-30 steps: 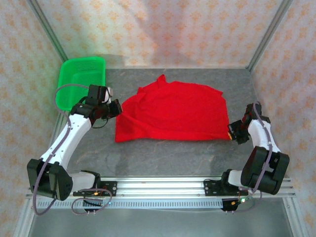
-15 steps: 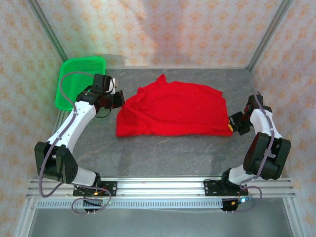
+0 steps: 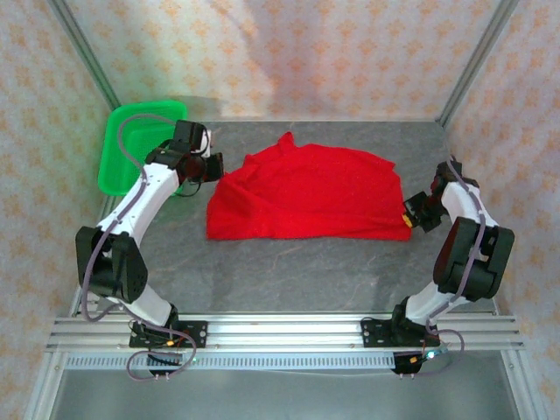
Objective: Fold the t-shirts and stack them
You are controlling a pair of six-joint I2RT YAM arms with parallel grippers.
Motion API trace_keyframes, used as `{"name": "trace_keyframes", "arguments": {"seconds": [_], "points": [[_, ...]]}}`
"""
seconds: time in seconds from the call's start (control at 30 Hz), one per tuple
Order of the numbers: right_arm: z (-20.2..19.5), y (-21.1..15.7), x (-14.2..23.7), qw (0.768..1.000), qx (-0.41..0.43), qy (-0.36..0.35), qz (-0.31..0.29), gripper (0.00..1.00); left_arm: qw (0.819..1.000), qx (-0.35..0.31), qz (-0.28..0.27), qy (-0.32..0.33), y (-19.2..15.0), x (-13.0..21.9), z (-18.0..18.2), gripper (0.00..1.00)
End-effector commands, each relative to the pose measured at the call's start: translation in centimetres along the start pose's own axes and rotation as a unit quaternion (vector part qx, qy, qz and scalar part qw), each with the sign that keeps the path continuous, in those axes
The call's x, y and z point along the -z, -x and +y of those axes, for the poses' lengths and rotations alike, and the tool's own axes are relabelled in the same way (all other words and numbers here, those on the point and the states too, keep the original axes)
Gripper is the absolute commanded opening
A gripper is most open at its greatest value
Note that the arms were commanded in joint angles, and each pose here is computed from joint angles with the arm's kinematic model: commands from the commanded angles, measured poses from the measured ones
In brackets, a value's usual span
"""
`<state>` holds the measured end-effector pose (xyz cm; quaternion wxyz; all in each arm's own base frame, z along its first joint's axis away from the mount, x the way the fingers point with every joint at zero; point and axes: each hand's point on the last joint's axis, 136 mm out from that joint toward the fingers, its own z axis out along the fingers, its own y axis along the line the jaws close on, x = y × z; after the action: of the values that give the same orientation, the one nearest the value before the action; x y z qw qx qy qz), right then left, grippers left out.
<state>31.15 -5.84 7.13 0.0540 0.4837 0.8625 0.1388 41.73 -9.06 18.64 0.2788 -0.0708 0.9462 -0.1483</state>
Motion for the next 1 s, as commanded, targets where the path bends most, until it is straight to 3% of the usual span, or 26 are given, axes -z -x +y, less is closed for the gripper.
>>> {"name": "trace_keyframes", "arguments": {"seconds": [0.0, 0.47, 0.97], "points": [[0.4, 0.6, 0.2, 1.000, 0.015, -0.009, -0.003, 0.00, 1.000, -0.020, -0.005, 0.011, 1.1, 0.0, -0.1, 0.00], [1.4, 1.7, -0.9, 1.000, 0.023, -0.014, 0.004, 0.00, 0.999, -0.045, 0.001, 0.018, 3.7, -2.2, -0.5, 0.00], [1.8, 2.9, -2.8, 0.999, 0.022, -0.028, 0.014, 0.04, 0.998, -0.040, 0.021, 0.042, 3.9, -5.6, 0.6, 0.00]]}}
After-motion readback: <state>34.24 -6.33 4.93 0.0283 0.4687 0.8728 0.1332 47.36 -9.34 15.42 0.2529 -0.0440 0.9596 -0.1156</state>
